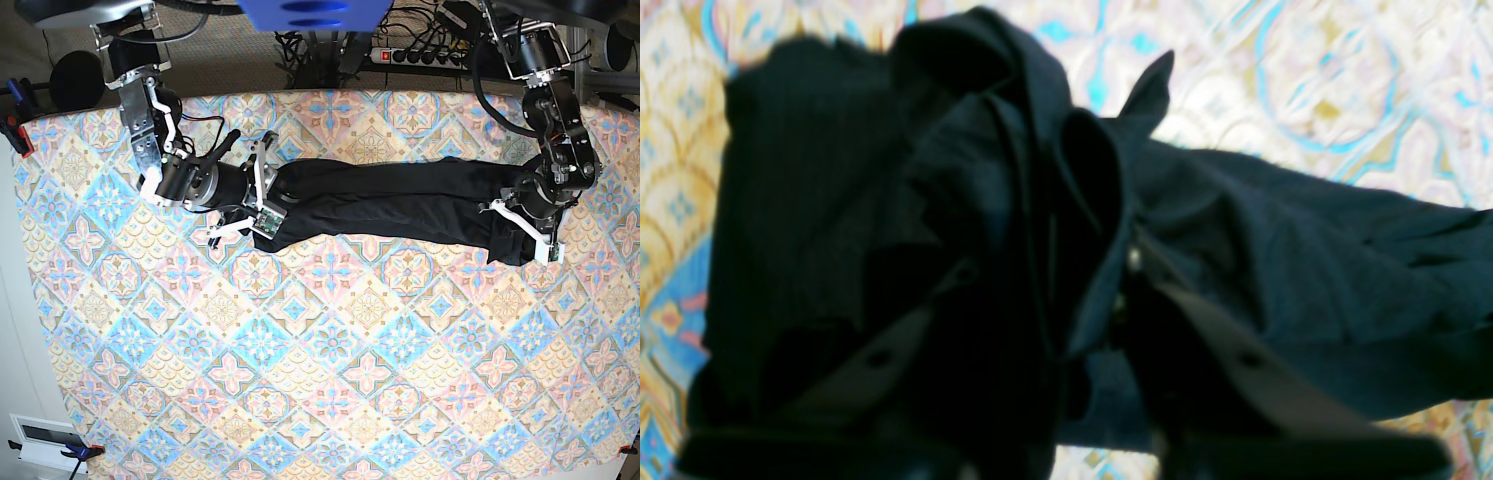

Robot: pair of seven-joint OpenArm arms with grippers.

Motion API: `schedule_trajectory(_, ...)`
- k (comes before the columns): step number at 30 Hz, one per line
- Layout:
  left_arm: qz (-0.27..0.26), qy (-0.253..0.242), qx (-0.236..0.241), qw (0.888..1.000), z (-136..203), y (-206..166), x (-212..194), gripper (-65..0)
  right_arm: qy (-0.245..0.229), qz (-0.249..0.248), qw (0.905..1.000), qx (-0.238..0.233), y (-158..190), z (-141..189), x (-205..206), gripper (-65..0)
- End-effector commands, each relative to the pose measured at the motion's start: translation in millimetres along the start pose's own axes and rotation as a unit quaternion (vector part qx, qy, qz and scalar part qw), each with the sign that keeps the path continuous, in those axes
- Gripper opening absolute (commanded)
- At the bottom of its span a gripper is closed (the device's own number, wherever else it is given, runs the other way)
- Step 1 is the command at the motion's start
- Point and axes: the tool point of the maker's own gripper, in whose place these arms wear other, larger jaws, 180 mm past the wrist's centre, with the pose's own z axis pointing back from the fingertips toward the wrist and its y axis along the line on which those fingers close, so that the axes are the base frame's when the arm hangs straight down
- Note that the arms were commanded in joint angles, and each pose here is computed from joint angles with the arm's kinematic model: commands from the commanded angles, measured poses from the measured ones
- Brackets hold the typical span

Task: Layout the t-shirt on the table in an organized manner, then fold the t-shirt properly
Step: 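Fold the strip end with the left gripper toward the right gripper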

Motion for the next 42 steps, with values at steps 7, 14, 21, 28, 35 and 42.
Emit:
schedule_trajectory(7,-0.023,-0.011,-0.031,0.999,24,-9,18,-34.5,-0.026,0.009,0.9996,-0.005,-5,5,15,-47.5)
schedule_trajectory(14,-0.003,-0.03,-0.043,0.999,48,15,26,-33.6,-0.026,0.009,0.9996,-0.005,-5,5,15,-47.5)
schedule_trajectory(21,0.079,-0.021,-0.013,0.997,29,59,0,-33.9,-0.026,0.009,0.9996,-0.005,-5,5,15,-47.5)
schedule_trajectory(28,0.049,0.031,-0.082,0.995,2,-1,-30,-36.4,-0.025,0.01,0.9996,-0.007,-7,5,16,-47.5)
schedule_trajectory(35,-0.021,0.017,-0.144,0.989,40,-61,-33,-40.4,-0.025,0.009,0.9996,-0.006,-7,4,15,-47.5)
schedule_trajectory(42,-0.033,0.041,-0.141,0.989,43,-60,-41,-41.8,-0.024,0.007,0.9997,-0.006,-7,4,14,-47.5)
